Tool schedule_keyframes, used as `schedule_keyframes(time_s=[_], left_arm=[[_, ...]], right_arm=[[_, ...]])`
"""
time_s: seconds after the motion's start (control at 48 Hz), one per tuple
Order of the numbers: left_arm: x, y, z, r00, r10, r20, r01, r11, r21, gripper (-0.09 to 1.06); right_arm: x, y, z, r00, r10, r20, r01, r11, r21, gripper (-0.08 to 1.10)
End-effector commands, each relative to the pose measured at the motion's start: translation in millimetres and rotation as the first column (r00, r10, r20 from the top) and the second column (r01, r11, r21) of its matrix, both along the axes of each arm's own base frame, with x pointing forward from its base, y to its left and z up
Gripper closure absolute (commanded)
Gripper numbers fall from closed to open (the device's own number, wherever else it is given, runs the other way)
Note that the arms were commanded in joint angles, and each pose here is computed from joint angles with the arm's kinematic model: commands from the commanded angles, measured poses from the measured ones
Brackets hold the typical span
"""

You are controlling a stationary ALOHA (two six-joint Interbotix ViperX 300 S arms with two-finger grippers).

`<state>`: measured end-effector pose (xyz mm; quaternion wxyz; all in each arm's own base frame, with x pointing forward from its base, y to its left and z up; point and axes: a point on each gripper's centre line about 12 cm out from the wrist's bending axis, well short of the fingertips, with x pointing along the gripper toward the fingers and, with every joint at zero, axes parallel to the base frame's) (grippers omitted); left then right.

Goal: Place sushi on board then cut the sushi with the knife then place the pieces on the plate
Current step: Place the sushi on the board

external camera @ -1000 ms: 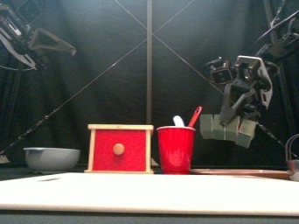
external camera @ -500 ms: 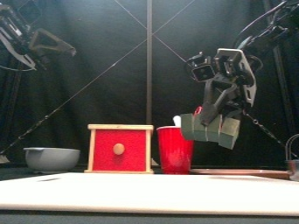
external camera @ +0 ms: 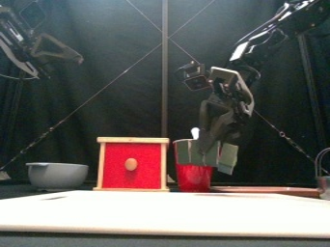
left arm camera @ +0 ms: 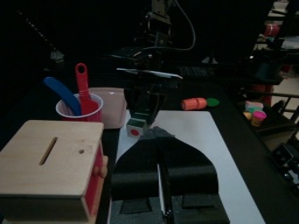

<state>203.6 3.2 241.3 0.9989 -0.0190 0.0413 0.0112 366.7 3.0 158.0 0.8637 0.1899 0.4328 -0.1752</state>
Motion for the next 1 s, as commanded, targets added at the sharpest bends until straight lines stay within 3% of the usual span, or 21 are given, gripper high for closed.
schedule_keyframes(time_s=[0.021, 0.375, 0.542, 0.729, 1.0], left_arm=[[1.5, -0.2, 3.4, 1.0000, 0.001, 0.009, -0.001, 1.0000, -0.010, 1.00], [0.9, 0.7, 1.5, 1.0000, 0.005, 0.005, -0.005, 1.0000, -0.005, 1.00], [1.1, 0.8, 2.1, 1.0000, 0.006, 0.006, -0.006, 0.9999, -0.011, 1.00], [0.6, 0.5, 0.3, 1.0000, 0.005, 0.002, -0.005, 0.9999, -0.013, 1.00], [0.0, 1.4, -1.5, 0.9999, 0.013, -0.003, -0.013, 0.9996, -0.027, 1.00]], right_arm=[[7.6, 13.7, 17.7, 0.999, -0.008, 0.037, 0.009, 1.000, -0.021, 0.45], [3.5, 55.1, 14.9, 0.955, -0.268, 0.129, 0.265, 0.964, 0.040, 0.45], [8.1, 68.9, 7.3, 0.891, -0.436, 0.129, 0.422, 0.898, 0.120, 0.45], [19.2, 79.8, 6.7, 0.842, -0.531, 0.097, 0.508, 0.840, 0.188, 0.45], [32.5, 85.3, 3.6, 0.709, -0.704, -0.036, 0.695, 0.689, 0.204, 0.45]])
